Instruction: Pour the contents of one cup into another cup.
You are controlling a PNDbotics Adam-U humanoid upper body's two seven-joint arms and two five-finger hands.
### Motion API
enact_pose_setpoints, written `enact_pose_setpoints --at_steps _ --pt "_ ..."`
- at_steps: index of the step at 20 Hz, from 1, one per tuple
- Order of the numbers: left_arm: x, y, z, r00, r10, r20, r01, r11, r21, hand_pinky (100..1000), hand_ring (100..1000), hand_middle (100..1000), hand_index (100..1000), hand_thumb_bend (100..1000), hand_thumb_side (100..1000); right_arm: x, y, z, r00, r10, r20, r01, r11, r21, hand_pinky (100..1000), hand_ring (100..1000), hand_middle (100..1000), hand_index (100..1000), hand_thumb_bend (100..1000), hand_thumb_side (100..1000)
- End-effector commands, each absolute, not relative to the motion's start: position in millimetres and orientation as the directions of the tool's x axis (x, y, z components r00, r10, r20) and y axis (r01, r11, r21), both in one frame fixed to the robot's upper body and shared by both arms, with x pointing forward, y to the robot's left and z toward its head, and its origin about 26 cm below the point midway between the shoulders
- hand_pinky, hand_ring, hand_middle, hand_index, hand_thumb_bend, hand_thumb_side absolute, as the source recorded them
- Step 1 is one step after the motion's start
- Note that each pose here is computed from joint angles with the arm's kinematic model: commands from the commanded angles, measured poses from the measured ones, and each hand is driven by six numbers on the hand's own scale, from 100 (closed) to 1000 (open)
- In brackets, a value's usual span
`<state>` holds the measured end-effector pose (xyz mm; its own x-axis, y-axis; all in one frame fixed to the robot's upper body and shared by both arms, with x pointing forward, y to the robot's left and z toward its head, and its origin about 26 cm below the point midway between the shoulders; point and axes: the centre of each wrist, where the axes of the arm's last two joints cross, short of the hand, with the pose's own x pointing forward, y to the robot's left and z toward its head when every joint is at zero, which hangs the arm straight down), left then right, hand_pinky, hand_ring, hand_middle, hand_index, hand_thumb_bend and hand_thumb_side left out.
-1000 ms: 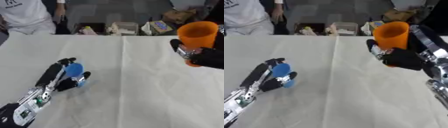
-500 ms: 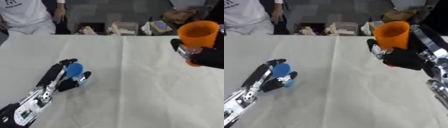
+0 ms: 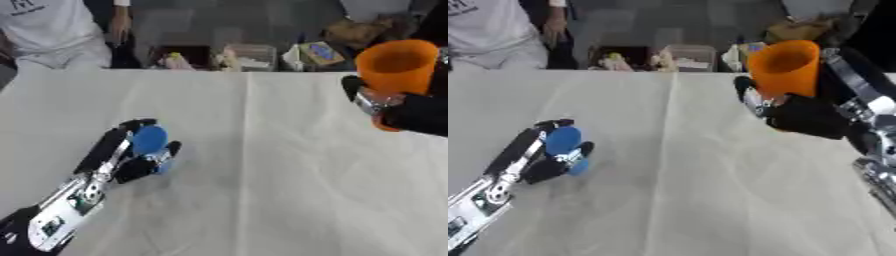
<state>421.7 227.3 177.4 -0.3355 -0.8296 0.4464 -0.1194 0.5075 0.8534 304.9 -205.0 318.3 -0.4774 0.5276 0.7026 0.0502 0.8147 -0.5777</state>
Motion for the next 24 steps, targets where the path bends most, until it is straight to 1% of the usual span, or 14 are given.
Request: enact_pose_setpoints --at_steps 1,7,12,16,18,21,23,24 --pt "424 229 180 -0.339 -0.817 0.466 -0.118 0.528 0.841 452 645 739 910 447 772 300 -206 328 -0.506 0.523 0.686 0.067 0.816 -0.573 485 485 490 584 100 266" --pt "425 227 176 -0.340 -0.798 0.498 -0.113 0.561 0.820 406 604 716 898 393 741 300 -205 328 -0.507 0.521 0.687 0.068 0.818 -0.571 484 485 489 583 100 266" --pt "427 228 172 -0.332 -0.788 0.519 -0.100 0.577 0.811 398 603 722 900 345 708 300 -205 329 -0.508 0.519 0.687 0.068 0.820 -0.569 484 485 489 582 100 267" --pt "428 227 170 -0.333 -0.771 0.543 -0.091 0.599 0.795 380 605 716 898 277 649 300 -205 329 -0.507 0.520 0.687 0.071 0.820 -0.568 483 484 488 581 100 265" --pt "428 227 170 -0.333 -0.761 0.556 -0.090 0.613 0.785 371 608 712 895 227 619 300 -205 329 -0.507 0.520 0.688 0.072 0.820 -0.567 483 484 487 580 100 265" --pt "428 227 170 -0.331 -0.745 0.579 -0.091 0.636 0.766 362 605 705 888 129 579 300 -205 329 -0.507 0.519 0.688 0.072 0.821 -0.566 481 483 487 580 100 265" --pt "428 227 169 -0.329 -0.736 0.591 -0.093 0.648 0.756 359 606 702 886 100 561 300 -205 329 -0.507 0.518 0.689 0.071 0.822 -0.565 481 483 486 579 100 265" --pt "428 227 169 -0.330 -0.731 0.598 -0.094 0.655 0.749 357 607 702 885 100 551 300 -205 329 -0.507 0.517 0.689 0.071 0.822 -0.565 481 483 486 579 100 266"
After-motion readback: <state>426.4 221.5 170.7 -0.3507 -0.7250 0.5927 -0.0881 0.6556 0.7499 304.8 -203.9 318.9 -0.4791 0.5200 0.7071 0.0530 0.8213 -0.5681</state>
